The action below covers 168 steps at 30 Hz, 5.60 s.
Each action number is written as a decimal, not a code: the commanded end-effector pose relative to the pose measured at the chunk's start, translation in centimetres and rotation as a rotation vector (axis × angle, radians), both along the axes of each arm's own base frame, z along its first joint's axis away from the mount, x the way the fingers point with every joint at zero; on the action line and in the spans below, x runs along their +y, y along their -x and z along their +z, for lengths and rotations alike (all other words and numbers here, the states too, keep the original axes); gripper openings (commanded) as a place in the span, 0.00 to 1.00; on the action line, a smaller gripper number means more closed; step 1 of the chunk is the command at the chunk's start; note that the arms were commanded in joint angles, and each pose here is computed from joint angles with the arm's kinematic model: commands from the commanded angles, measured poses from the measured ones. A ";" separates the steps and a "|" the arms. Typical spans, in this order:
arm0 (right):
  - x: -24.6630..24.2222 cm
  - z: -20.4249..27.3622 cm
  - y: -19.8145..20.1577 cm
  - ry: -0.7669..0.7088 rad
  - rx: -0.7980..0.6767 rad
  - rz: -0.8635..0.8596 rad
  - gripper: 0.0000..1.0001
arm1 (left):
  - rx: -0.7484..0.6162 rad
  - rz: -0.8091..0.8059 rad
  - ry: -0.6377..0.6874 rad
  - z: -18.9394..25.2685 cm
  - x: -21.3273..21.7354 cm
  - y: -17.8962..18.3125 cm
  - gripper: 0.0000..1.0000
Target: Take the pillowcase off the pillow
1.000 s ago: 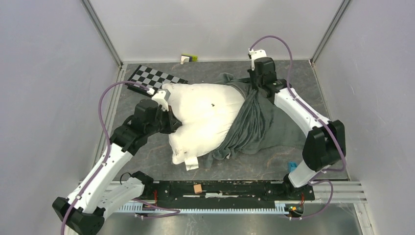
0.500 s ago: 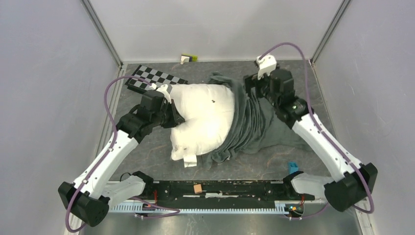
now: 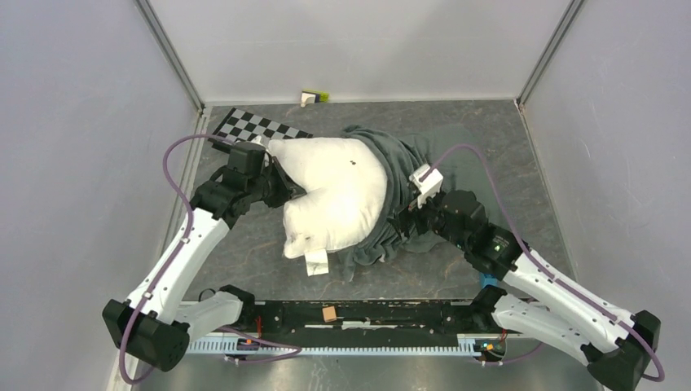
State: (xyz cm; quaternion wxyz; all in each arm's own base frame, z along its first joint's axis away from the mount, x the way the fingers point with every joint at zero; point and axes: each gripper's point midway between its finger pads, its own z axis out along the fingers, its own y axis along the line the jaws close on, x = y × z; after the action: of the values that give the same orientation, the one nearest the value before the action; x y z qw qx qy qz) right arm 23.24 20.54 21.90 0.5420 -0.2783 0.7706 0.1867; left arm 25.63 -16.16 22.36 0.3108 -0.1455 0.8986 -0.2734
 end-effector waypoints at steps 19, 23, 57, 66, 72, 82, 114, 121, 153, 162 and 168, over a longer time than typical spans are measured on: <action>5.6 -2.0 6.6 0.064 0.042 0.018 0.93 | 0.076 0.328 0.168 1.4 2.7 -3.7 0.02; 7.3 -3.0 7.8 0.085 0.090 0.118 0.90 | 0.103 0.348 0.170 0.9 3.4 -4.2 0.02; -15.4 -6.1 -1.4 0.086 -0.073 -0.825 0.00 | 0.175 0.643 0.162 -0.8 16.5 -9.3 0.02; -11.4 7.3 -3.3 -0.125 -0.247 -0.639 0.00 | 0.113 0.516 0.145 -1.0 14.7 -8.9 0.02; -8.2 20.0 -4.1 -0.206 -0.355 -0.489 0.00 | 0.132 0.347 0.128 -0.5 10.6 -8.0 0.03; -4.7 28.0 -8.2 -0.141 -0.386 -0.461 0.00 | 0.073 0.243 0.066 1.4 9.2 -1.6 1.00; -2.1 19.8 -22.2 -0.072 -0.291 -0.366 0.98 | -0.321 0.644 -0.182 5.8 17.5 -1.7 1.00; -0.5 16.5 -15.9 -0.145 -0.219 -0.160 0.98 | -0.368 0.395 0.054 4.6 11.6 -1.6 1.00; 5.5 -2.3 -18.9 0.216 -0.019 -0.411 0.98 | 0.080 0.219 0.362 -9.8 3.8 -4.4 1.00; 0.5 -2.4 -20.6 0.234 -0.043 -0.579 0.87 | 0.088 0.293 0.273 -11.9 5.4 -5.5 1.00; 4.1 -3.2 -20.2 0.229 -0.027 -0.342 0.17 | 0.105 0.260 0.314 -13.0 4.5 -6.6 0.60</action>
State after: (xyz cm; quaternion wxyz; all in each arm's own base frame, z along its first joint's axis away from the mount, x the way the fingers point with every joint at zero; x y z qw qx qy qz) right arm 42.75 23.87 17.48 0.5223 -0.1764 0.8340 -0.0225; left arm 30.54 -11.98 9.47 0.2468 -0.3183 0.8422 -0.3585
